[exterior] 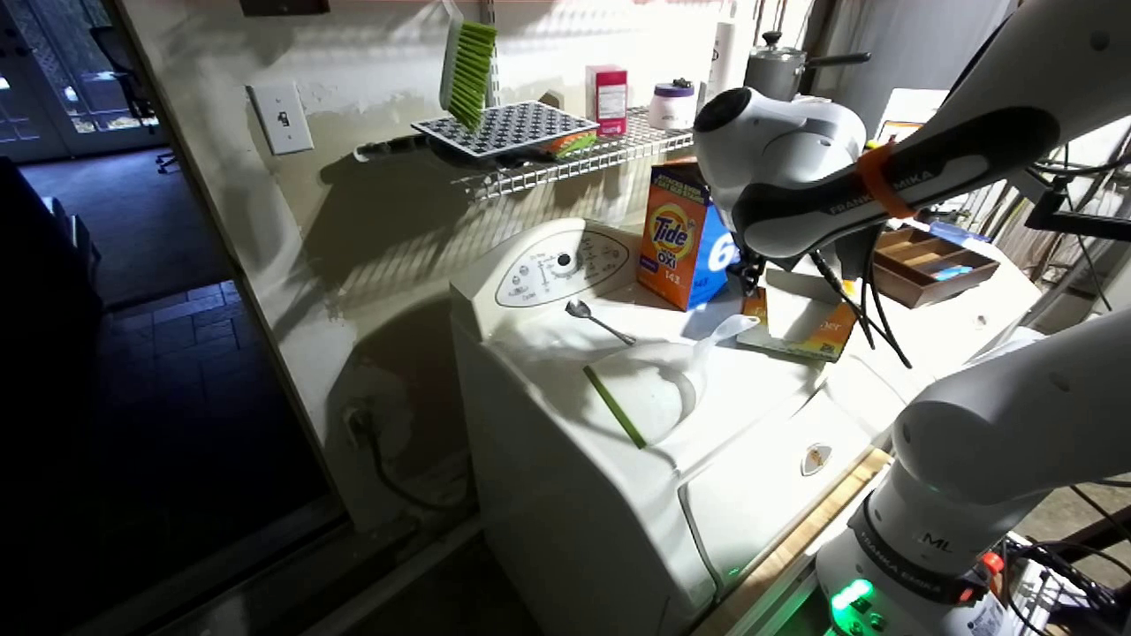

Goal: Remove one paper towel from the orange box

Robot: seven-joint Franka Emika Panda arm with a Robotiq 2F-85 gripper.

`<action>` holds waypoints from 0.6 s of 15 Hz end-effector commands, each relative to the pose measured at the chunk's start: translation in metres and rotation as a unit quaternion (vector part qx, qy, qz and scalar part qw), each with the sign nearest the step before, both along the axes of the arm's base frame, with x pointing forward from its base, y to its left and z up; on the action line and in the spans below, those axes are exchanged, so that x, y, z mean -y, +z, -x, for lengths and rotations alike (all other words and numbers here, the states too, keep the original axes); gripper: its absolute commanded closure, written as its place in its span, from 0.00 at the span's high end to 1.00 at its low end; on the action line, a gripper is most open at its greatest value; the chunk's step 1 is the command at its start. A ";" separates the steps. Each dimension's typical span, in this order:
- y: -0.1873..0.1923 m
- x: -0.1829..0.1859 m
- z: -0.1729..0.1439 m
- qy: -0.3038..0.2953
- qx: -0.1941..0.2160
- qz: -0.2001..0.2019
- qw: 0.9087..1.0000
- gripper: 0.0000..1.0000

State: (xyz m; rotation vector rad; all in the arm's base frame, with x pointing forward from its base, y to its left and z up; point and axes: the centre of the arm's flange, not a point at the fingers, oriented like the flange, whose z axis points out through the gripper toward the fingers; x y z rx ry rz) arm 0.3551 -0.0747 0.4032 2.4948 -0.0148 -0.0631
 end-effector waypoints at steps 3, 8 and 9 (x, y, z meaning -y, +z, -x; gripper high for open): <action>-0.028 0.035 -0.009 0.054 -0.034 -0.020 0.998 1.00; -0.043 0.071 0.008 0.067 -0.069 -0.073 0.993 1.00; -0.044 0.077 0.010 0.068 -0.075 -0.075 0.992 1.00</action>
